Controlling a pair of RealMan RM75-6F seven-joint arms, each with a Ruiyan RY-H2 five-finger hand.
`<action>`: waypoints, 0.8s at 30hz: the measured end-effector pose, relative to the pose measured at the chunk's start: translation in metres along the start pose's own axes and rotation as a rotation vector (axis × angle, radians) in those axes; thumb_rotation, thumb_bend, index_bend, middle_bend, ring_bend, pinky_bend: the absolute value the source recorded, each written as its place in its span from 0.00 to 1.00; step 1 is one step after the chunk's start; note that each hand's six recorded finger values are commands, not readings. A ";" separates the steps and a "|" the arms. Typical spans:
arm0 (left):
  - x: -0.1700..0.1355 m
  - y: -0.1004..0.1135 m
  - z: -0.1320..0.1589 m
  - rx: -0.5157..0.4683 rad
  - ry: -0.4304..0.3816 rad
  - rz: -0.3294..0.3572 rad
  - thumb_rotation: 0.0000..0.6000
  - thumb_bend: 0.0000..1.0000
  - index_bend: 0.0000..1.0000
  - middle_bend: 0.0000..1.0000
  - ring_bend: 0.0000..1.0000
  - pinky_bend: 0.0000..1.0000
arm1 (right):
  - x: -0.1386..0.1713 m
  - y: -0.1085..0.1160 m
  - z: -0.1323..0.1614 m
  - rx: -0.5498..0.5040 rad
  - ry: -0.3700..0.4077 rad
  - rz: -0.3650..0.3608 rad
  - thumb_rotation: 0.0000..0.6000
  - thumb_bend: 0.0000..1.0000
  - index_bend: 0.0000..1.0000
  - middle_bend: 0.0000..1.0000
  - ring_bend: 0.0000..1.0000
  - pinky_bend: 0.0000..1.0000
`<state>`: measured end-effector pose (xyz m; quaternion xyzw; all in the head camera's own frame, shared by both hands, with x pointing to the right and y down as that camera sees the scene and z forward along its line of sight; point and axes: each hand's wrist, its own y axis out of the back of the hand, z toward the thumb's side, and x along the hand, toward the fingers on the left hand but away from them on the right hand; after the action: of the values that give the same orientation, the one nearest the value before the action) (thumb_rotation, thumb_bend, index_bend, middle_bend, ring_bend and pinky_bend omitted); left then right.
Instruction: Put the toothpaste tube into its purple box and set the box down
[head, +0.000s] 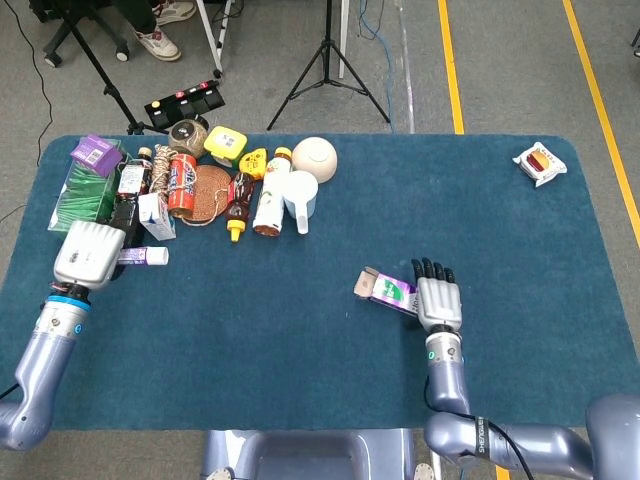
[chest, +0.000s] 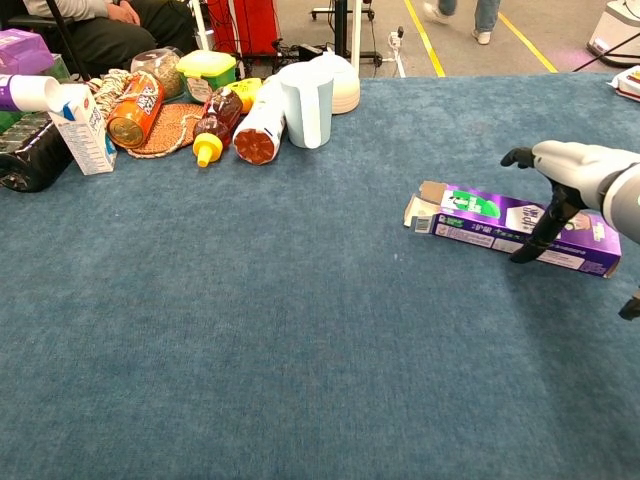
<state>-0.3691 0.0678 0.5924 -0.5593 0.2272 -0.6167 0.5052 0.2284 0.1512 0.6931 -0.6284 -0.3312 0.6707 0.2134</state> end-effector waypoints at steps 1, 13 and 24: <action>0.000 -0.001 0.000 -0.002 0.001 -0.001 1.00 0.22 0.57 0.49 0.50 0.72 | -0.001 -0.001 -0.001 0.001 0.000 0.001 1.00 0.00 0.06 0.10 0.08 0.12; 0.000 -0.002 -0.001 -0.007 -0.001 -0.004 1.00 0.22 0.57 0.49 0.50 0.72 | -0.015 -0.003 -0.018 0.081 -0.030 -0.033 1.00 0.12 0.31 0.35 0.36 0.49; -0.003 0.004 0.006 0.011 -0.040 0.024 1.00 0.22 0.57 0.49 0.50 0.72 | -0.010 0.017 -0.012 0.049 0.064 -0.112 1.00 0.36 0.45 0.52 0.51 0.64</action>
<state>-0.3624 0.0707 0.5896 -0.5658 0.2205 -0.6006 0.5201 0.2433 0.1346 0.6881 -0.6246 -0.3422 0.6452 0.2766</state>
